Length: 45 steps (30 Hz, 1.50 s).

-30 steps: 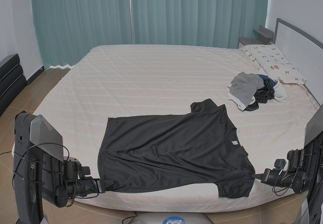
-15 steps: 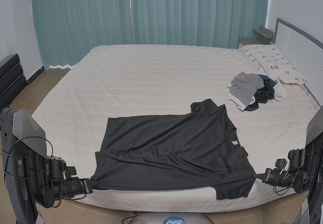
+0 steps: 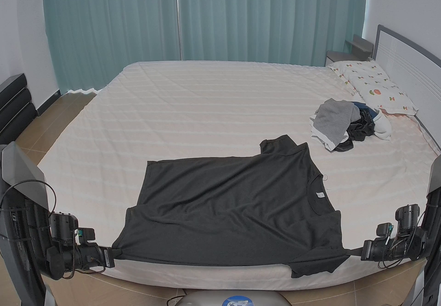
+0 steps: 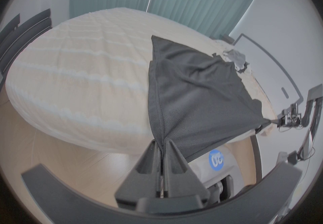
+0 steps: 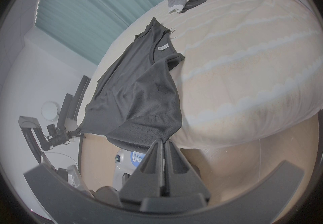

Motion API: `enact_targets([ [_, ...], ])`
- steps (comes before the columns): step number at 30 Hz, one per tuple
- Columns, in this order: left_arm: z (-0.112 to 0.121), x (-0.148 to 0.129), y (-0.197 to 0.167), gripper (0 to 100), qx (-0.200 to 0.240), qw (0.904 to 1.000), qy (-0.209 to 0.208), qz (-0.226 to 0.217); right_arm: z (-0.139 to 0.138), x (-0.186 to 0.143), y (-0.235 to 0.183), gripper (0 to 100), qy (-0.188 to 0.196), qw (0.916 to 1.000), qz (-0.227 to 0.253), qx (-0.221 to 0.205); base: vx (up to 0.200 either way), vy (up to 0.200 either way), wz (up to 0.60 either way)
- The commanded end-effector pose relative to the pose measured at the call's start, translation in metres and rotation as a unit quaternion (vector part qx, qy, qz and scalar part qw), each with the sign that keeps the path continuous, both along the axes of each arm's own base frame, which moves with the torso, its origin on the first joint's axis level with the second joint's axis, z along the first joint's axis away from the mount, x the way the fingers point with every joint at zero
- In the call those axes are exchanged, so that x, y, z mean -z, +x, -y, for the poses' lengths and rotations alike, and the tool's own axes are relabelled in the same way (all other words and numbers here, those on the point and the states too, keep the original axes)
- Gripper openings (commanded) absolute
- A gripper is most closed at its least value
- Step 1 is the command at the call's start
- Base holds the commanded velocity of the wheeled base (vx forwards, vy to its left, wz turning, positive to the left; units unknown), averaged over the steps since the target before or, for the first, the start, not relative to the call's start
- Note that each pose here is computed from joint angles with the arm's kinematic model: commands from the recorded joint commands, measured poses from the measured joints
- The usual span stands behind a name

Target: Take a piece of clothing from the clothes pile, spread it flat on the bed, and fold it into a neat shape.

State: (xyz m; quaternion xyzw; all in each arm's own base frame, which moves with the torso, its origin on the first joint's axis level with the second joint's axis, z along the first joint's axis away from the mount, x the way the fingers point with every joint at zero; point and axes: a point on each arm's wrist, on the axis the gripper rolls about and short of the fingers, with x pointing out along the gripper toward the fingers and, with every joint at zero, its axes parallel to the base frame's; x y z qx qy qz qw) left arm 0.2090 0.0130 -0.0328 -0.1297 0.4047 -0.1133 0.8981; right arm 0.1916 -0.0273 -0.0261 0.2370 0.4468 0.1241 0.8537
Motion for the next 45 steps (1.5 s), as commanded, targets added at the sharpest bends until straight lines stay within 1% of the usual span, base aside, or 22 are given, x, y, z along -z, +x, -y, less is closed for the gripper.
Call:
enact_targets([
  [1,-0.004,-0.008,-0.009,0,0.016,0.9996,0.021,-0.01,0.0,-0.01,-0.009,0,-0.017,0.9997,0.006,-0.017,0.0,0.0,0.0],
  [3,-0.004,-0.005,-0.016,0,0.049,0.9973,0.045,-0.031,0.001,-0.009,-0.014,0,-0.028,0.999,-0.004,-0.035,0.0,0.0,0.0],
  [5,-0.003,-0.002,-0.017,0,0.061,0.9957,0.057,-0.038,0.001,-0.008,-0.017,0,-0.037,0.998,-0.01,-0.049,0.0,0.0,0.0],
  [9,-0.002,0.002,-0.021,0,0.07,0.9937,0.066,-0.058,0.0,-0.006,-0.02,0,-0.045,0.9969,-0.023,-0.06,0.0,0.0,0.0],
  [13,-0.002,0.009,-0.021,0,0.071,0.9905,0.092,-0.074,-0.001,-0.005,-0.021,0,-0.045,0.9964,-0.027,-0.066,0.0,0.0,0.0],
  [17,-0.001,0.009,-0.022,0,0.075,0.9912,0.08,-0.074,-0.001,-0.005,-0.021,0,-0.046,0.9963,-0.025,-0.067,0.0,0.0,0.0],
  [20,-0.001,-0.001,-0.018,0,0.078,0.9957,0.029,-0.04,0.0,-0.008,-0.02,0,-0.046,0.9968,-0.012,-0.065,0.0,0.0,0.0],
  [24,0.004,-0.031,-0.003,0,0.011,0.9973,-0.073,0.004,0.003,-0.017,-0.017,0,-0.035,0.997,0.027,-0.063,0.0,0.0,0.0],
  [25,0.008,-0.037,0.002,0,0.0,0.9957,-0.092,0.01,0.003,-0.019,-0.016,0,-0.03,0.9969,0.035,-0.063,0.0,0.0,0.0],
  [26,0.008,-0.037,0.002,0,0.0,0.9957,-0.092,0.01,0.003,-0.019,-0.016,0,-0.03,0.9969,0.035,-0.063,0.0,0.0,0.0],
  [27,0.012,-0.049,0.012,0,-0.028,0.9906,-0.132,0.023,0.004,-0.026,-0.014,0,-0.02,0.9967,0.055,-0.057,0.0,0.0,0.0],
  [28,0.012,-0.049,0.012,0,-0.028,0.9906,-0.132,0.023,0.004,-0.026,-0.014,0,-0.02,0.9967,0.055,-0.057,0.0,0.0,0.0],
  [29,0.011,-0.056,0.019,0,-0.048,0.9867,-0.151,0.036,0.004,-0.034,-0.011,0,-0.004,0.9965,0.074,-0.04,0.0,0.0,0.0],
  [31,0.01,-0.058,0.025,0,-0.068,0.9856,-0.148,0.045,0.003,-0.043,-0.008,0,0.011,0.9955,0.091,-0.023,0.0,0.0,0.0],
  [33,0.008,-0.06,0.035,0,-0.111,0.9838,-0.133,0.048,0.003,-0.051,-0.002,0,0.035,0.9937,0.107,-0.001,0.0,0.0,0.0],
  [36,0.008,-0.062,0.045,0,-0.156,0.9794,-0.123,0.034,0.001,-0.055,0.005,0,0.052,0.9918,0.116,0.01,0.0,0.0,0.0],
  [37,0.008,-0.067,0.051,0,-0.181,0.9757,-0.122,0.019,0.0,-0.056,0.008,0,0.056,0.9914,0.117,0.015,0.0,0.0,0.0],
  [39,0.008,-0.07,0.052,0,-0.185,0.9747,-0.125,0.014,0.0,-0.056,0.009,0,0.056,0.9913,0.118,0.015,0.0,0.0,0.0],
  [40,0.013,-0.088,0.053,0,-0.203,0.9685,-0.143,-0.026,0.001,-0.058,0.011,0,0.057,0.9904,0.125,0.016,0.0,0.0,0.0],
  [41,0.016,-0.094,0.053,0,-0.204,0.9671,-0.145,-0.044,0.001,-0.06,0.013,0,0.056,0.9897,0.131,0.016,0.0,0.0,0.0],
  [43,0.022,-0.105,0.051,0,-0.202,0.966,-0.145,-0.07,0.002,-0.062,0.015,0,0.055,0.9887,0.139,0.017,0.0,0.0,0.0],
  [45,0.023,-0.118,0.05,0,-0.203,0.9649,-0.148,-0.078,0.003,-0.065,0.015,0,0.053,0.9877,0.146,0.018,0.0,0.0,0.0],
])
